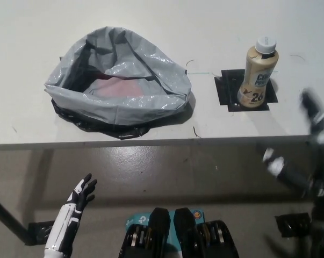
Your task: Use the right hand to pick up a bottle of protein shake and place it into a plastic bag on the left side
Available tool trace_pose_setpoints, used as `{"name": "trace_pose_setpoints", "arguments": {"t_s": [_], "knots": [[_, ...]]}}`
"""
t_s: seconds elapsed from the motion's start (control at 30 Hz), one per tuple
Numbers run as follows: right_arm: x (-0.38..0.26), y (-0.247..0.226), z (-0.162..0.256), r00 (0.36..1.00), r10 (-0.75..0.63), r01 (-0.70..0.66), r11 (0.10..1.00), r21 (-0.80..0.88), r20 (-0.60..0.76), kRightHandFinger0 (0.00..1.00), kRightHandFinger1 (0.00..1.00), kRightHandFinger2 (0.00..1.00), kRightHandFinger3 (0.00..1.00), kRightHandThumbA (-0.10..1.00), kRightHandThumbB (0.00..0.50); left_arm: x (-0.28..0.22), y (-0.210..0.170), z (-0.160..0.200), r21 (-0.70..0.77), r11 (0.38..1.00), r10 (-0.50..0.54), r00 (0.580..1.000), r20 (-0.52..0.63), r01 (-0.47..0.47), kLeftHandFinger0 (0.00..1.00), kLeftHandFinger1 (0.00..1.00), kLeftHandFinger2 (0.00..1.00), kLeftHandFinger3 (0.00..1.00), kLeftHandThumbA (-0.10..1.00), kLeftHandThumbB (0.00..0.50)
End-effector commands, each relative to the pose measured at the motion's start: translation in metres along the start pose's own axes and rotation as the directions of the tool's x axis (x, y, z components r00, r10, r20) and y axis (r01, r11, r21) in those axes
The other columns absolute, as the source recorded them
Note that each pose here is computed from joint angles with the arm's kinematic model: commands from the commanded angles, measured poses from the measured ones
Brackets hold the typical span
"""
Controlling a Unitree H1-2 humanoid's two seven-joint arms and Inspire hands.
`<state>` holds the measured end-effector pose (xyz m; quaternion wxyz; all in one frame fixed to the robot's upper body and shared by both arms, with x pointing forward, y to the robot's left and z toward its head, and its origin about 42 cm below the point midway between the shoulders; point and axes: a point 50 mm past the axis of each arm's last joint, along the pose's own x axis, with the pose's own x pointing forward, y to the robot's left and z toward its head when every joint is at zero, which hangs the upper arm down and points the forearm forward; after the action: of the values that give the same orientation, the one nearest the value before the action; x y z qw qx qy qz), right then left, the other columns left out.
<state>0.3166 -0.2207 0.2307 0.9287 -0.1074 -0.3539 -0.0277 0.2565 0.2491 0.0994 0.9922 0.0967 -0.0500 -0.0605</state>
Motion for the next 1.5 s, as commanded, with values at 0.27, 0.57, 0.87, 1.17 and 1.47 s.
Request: {"name": "trace_pose_setpoints", "arguments": {"t_s": [0.27, 0.57, 0.87, 1.17, 1.47], "knots": [[0.099, -0.003, -0.026, 0.996, -0.066, 0.062, 0.996, -0.071, -0.059, 1.0, 1.0, 1.0, 1.0, 0.96, 0.354, -0.002, 0.009, 0.014, 0.018, 1.0, -0.014, 0.996, 0.086, 0.013, 1.0, 1.0, 1.0, 1.0, 1.0, 0.231], [0.146, 0.017, -0.059, 0.988, 0.007, -0.024, 0.993, -0.114, -0.153, 1.0, 1.0, 1.0, 1.0, 0.93, 0.386, -0.002, 0.008, 0.013, 0.013, 1.0, -0.019, 0.997, 0.075, 0.018, 1.0, 1.0, 1.0, 1.0, 1.0, 0.258], [0.168, 0.024, -0.095, 0.972, -0.001, -0.022, 0.995, -0.098, -0.236, 1.0, 1.0, 1.0, 1.0, 0.9, 0.383, -0.006, 0.008, 0.01, 0.013, 1.0, -0.023, 0.997, 0.076, 0.022, 1.0, 1.0, 1.0, 1.0, 1.0, 0.253], [0.173, 0.034, -0.113, 0.956, 0.012, -0.044, 0.994, -0.104, -0.292, 1.0, 1.0, 1.0, 1.0, 0.86, 0.384, -0.008, 0.008, 0.009, 0.004, 1.0, -0.016, 0.997, 0.073, 0.016, 1.0, 1.0, 1.0, 1.0, 1.0, 0.263], [0.175, 0.044, -0.127, 0.923, -0.005, -0.025, 0.997, -0.073, -0.385, 1.0, 1.0, 1.0, 1.0, 0.91, 0.441, -0.009, 0.012, 0.012, 0.005, 1.0, -0.021, 0.997, 0.077, 0.021, 1.0, 1.0, 1.0, 1.0, 1.0, 0.262]]}}
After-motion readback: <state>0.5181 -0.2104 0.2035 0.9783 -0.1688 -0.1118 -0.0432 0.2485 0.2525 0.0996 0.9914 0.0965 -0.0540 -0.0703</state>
